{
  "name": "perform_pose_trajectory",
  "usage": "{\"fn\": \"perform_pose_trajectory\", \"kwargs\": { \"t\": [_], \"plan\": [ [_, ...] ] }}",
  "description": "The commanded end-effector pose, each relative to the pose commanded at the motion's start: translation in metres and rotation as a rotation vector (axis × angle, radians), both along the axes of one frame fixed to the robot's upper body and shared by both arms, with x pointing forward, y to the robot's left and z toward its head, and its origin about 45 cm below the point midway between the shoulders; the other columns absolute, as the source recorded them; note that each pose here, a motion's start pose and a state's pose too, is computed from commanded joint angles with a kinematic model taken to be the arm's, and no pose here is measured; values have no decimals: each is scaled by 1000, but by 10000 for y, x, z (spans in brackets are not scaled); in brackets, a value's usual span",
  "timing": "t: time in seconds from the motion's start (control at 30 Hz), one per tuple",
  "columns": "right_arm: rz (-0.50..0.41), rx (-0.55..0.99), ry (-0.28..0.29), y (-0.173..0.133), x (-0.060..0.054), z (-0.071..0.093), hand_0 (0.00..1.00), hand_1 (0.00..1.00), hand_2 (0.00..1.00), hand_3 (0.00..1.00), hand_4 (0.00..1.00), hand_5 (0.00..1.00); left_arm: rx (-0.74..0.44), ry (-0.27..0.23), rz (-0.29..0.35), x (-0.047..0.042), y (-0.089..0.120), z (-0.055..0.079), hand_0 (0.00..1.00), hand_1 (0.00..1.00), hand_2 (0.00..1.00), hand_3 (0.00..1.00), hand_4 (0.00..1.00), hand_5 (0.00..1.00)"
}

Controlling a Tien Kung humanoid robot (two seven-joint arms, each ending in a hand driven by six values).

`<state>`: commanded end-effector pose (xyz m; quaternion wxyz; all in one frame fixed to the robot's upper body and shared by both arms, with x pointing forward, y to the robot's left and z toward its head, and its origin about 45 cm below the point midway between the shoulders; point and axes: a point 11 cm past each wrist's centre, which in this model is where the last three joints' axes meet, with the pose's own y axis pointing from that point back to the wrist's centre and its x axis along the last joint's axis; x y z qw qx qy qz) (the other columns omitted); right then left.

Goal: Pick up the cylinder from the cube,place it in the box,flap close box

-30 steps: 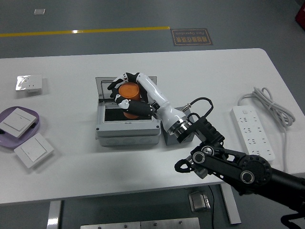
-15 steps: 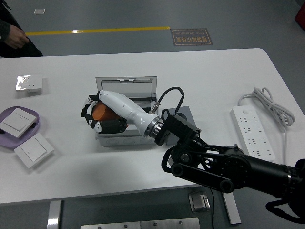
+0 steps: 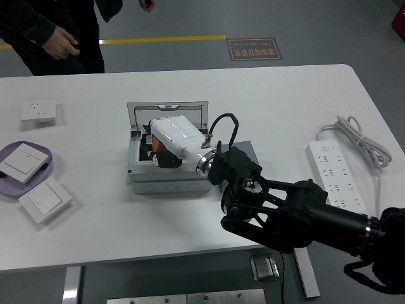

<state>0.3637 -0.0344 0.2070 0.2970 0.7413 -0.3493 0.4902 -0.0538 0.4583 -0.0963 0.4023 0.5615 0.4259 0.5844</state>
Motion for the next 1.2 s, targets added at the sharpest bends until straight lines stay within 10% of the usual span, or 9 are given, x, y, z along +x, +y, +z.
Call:
{"fn": "perform_pose_trajectory", "kwargs": {
  "t": [0.03, 0.23, 0.27, 0.43, 0.47, 0.67, 1.2],
  "plan": [
    [-3, -3, 1, -10, 7, -16, 649, 598, 560, 569, 288, 2, 0, 0, -1, 3, -2, -1, 618, 626, 600, 623, 709, 248],
    [-15, -15, -16, -50, 49, -30, 649, 598, 560, 569, 288, 2, -4, -4, -13, 48, -18, -9, 618, 626, 600, 623, 709, 248],
    [-17, -17, -20, -57, 56, -29, 796, 703, 659, 665, 445, 217, -5, -5, -14, 58, -22, -11, 618, 626, 601, 622, 709, 247],
    [-23, -26, -32, -87, 81, -27, 796, 703, 659, 665, 445, 217, -6, -7, -15, 73, -31, -16, 618, 626, 601, 622, 709, 247],
    [-24, -25, -33, -91, 83, -24, 851, 730, 687, 678, 662, 245, -5, -6, -13, 66, -30, -16, 618, 626, 600, 623, 709, 247],
    [-28, -11, -32, -110, 88, -30, 861, 735, 689, 698, 751, 285, 0, 0, -6, 32, -10, -8, 617, 626, 594, 623, 709, 247],
    [-42, 247, 100, -313, -8, 101, 856, 727, 685, 723, 805, 310, -3, -5, -1, 44, -29, -17, 617, 625, 595, 624, 709, 245]
  ]
}}
